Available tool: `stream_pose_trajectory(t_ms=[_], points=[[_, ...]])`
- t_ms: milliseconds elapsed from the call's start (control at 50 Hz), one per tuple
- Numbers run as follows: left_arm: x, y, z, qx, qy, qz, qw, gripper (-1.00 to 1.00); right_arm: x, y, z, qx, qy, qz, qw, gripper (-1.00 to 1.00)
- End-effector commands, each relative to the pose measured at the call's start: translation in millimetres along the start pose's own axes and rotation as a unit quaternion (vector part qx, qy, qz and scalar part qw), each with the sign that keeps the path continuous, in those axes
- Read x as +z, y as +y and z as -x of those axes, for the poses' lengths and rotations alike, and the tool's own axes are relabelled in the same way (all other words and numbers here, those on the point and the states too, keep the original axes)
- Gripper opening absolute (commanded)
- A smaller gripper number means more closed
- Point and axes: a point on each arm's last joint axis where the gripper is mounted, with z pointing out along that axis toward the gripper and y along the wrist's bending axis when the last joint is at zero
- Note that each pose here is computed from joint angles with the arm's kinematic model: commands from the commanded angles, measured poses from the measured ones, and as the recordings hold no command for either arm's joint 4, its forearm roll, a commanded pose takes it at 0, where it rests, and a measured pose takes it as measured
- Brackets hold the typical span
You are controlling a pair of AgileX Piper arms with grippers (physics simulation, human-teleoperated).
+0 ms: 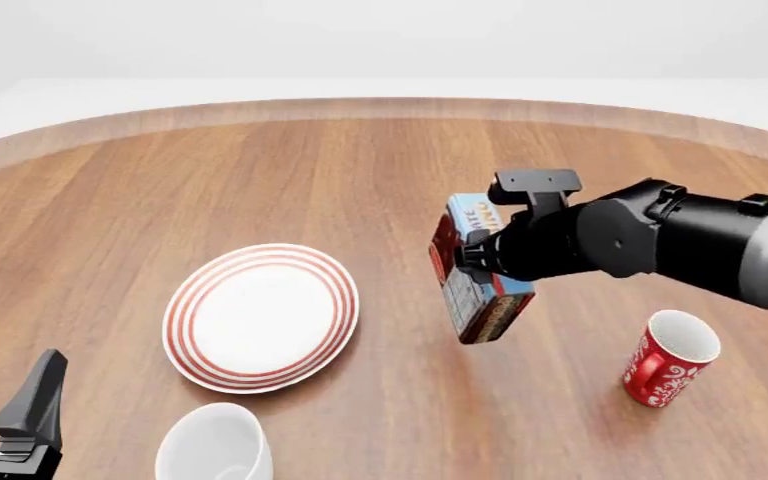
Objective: Pick up the white mug and put it on the plate, and put the chocolate pudding to the right of the plate.
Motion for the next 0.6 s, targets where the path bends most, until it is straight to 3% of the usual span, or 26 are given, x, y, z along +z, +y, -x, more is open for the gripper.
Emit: stream_pose_trajectory(t_ms=[20, 600], points=[[0, 0.0, 0.0, 0.000, 0.000, 0.000, 1.0000, 1.00, 20, 5, 4, 0.001, 0.009, 0.001, 1.0000, -1.00], [0, 0.0, 0.0, 0.000, 0.000, 0.000, 1.0000, 1.00, 52, 8, -4, 0.005, 0.034, -0.001, 0.9994, -1.00]])
